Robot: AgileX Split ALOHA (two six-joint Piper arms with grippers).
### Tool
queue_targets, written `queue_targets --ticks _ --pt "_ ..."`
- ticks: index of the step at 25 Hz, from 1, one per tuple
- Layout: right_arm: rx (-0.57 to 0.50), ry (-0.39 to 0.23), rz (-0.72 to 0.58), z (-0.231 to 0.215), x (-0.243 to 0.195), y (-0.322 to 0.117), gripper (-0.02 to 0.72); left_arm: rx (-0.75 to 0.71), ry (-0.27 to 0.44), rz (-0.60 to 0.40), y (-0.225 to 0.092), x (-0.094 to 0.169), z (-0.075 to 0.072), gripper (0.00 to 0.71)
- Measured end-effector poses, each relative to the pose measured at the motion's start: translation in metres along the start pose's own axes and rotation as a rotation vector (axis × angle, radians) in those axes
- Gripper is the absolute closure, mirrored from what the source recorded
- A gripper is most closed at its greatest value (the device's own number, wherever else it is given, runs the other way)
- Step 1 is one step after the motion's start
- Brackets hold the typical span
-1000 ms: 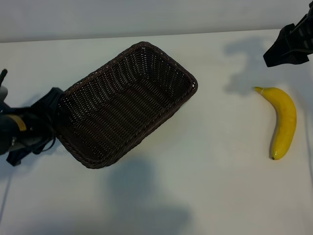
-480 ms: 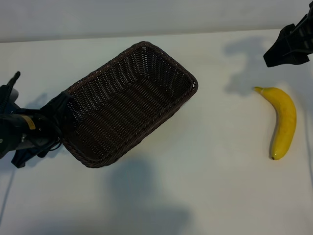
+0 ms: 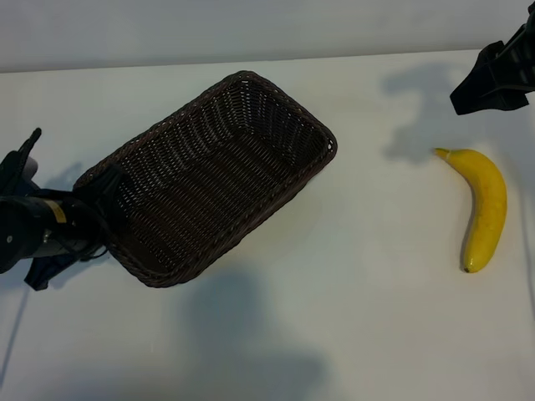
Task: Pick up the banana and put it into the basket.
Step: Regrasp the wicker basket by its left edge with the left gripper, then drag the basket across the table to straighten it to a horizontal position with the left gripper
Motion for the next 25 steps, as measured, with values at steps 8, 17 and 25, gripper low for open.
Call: queue_targets --ticks 8,17,25 --pt "0.0 0.002 0.007 0.0 0.0 -0.001 0.109 -0.007 -0.006 -0.004 0.001 0.0 -0.001 0.548" --pt "0.001 0.002 0.009 0.0 0.0 -0.002 0.109 -0.209 0.009 -0.002 0.014 0.016 -0.015 0.548" --pt "0.005 0.002 0.009 0.0 0.0 -0.002 0.109 -0.436 -0.133 0.053 0.036 0.036 -0.076 0.548"
Point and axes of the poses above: a point on each arm's last joint axis where the gripper is mounted, x pointing back along that axis away from the gripper, z along the wrist's bending axis when the last joint is at zero, y = z × x, the point moved 9 cm from there along -x, pointing out along that axis toward the gripper, and after that the axes turned 12 degrees about -x, right-handed, at the moved point
